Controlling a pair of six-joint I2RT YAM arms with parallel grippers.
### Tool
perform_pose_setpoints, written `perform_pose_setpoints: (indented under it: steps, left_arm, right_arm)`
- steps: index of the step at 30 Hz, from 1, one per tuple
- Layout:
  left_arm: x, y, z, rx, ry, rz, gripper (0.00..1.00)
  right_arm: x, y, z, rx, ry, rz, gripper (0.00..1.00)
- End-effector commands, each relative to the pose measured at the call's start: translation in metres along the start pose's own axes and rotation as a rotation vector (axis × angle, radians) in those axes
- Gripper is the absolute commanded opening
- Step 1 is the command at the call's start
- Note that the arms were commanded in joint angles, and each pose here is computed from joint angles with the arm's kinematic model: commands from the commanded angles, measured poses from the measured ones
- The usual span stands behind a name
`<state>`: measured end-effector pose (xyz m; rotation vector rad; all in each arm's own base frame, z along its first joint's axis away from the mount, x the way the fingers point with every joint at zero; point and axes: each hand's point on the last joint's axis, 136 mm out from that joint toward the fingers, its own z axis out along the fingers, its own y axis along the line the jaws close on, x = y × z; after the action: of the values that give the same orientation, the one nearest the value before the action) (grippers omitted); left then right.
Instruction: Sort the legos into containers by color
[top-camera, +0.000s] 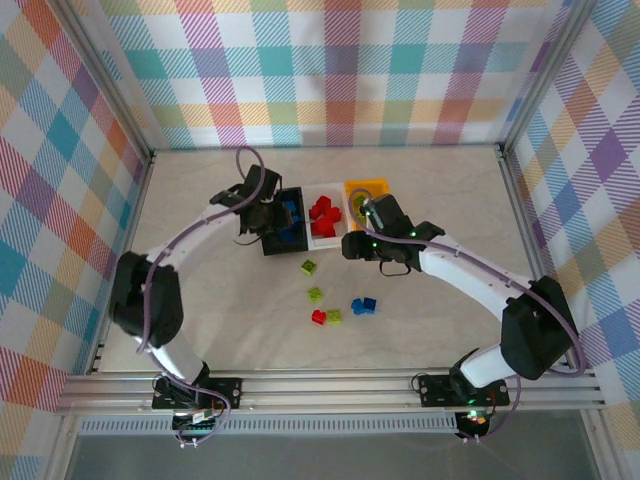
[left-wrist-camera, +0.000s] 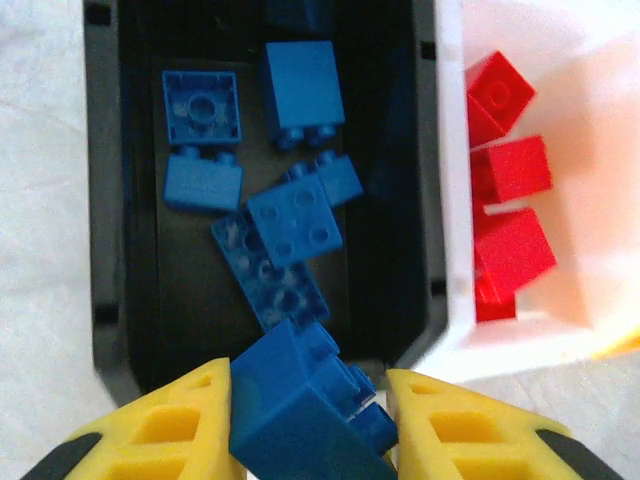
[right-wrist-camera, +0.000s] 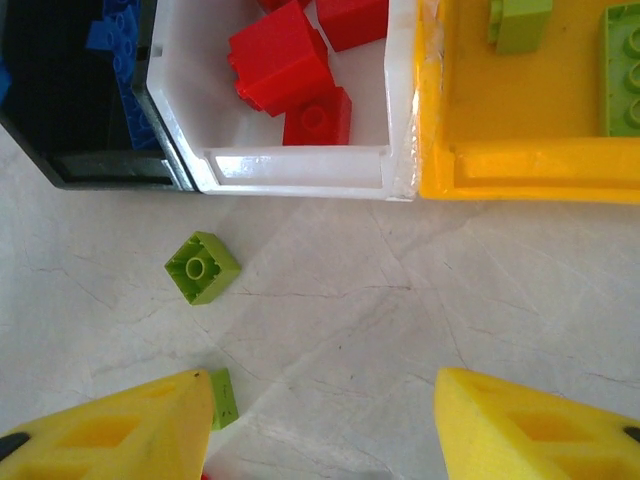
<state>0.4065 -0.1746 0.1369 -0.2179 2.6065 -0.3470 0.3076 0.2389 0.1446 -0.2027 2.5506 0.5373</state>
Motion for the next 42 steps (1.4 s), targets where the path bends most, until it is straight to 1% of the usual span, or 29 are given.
perform_pose_setpoints:
  steps: [1,4,5,7,9,11,13,14,18,19,20,24,28,31,35,38,42]
  left_arm:
    - [-0.017,0.011,0.010,-0.055,0.017,0.016,0.21]
    - [-0.030,0.011,0.021,-0.066,0.022,0.003,0.22]
    - [-0.033,0.009,0.023,-0.065,0.023,0.009,0.24]
    - [-0.037,0.006,0.025,-0.059,0.030,0.007,0.34]
    - [-0.038,0.001,0.025,-0.038,0.029,-0.001,0.50]
    - [-0.041,-0.003,0.021,-0.021,0.023,-0.002,0.61]
    - [-0.044,-0.008,0.012,0.004,0.013,-0.005,0.69]
    - [-0.046,-0.013,0.003,0.029,0.003,-0.009,0.72]
    - [-0.047,-0.036,-0.037,0.169,-0.041,-0.031,0.83]
    - [-0.045,-0.042,-0.049,0.206,-0.055,-0.035,0.97]
    - [-0.041,-0.046,-0.061,0.241,-0.063,-0.040,1.00]
    - [-0.015,-0.053,-0.095,0.347,-0.102,-0.055,1.00]
    - [0.025,-0.036,-0.107,0.408,-0.123,-0.129,1.00]
    - [0.056,-0.014,-0.107,0.400,-0.115,-0.174,1.00]
    - [0.094,0.017,-0.106,0.354,-0.097,-0.202,1.00]
    - [0.115,0.032,-0.107,0.338,-0.083,-0.222,1.00]
    - [0.131,0.045,-0.108,0.325,-0.074,-0.247,1.00]
  right_arm:
    - [-0.003,0.002,-0.015,-0.023,-0.026,0.019,0.61]
    - [0.000,0.001,-0.019,-0.024,-0.025,0.019,0.62]
    - [0.001,0.001,-0.020,-0.027,-0.023,0.020,0.62]
    - [0.005,0.003,-0.020,-0.042,-0.008,0.020,0.66]
    - [0.009,0.009,-0.020,-0.079,0.016,0.015,0.71]
    - [0.014,0.012,-0.020,-0.102,0.040,0.014,0.72]
    - [0.018,0.013,-0.021,-0.115,0.052,0.009,0.73]
    - [0.020,0.014,-0.021,-0.124,0.058,0.001,0.74]
    - [0.031,0.019,-0.021,-0.157,0.096,-0.025,0.74]
    - [0.036,0.022,-0.020,-0.164,0.111,-0.039,0.74]
    - [0.041,0.025,-0.019,-0.167,0.128,-0.058,0.74]
    - [0.072,0.041,-0.008,-0.174,0.220,-0.152,0.74]
    - [0.109,0.064,0.010,-0.178,0.312,-0.281,0.74]
    - [0.129,0.078,0.023,-0.174,0.359,-0.355,0.72]
    - [0.140,0.089,0.037,-0.142,0.369,-0.453,0.66]
    - [0.142,0.090,0.045,-0.116,0.374,-0.492,0.63]
    - [0.144,0.090,0.053,-0.094,0.390,-0.526,0.59]
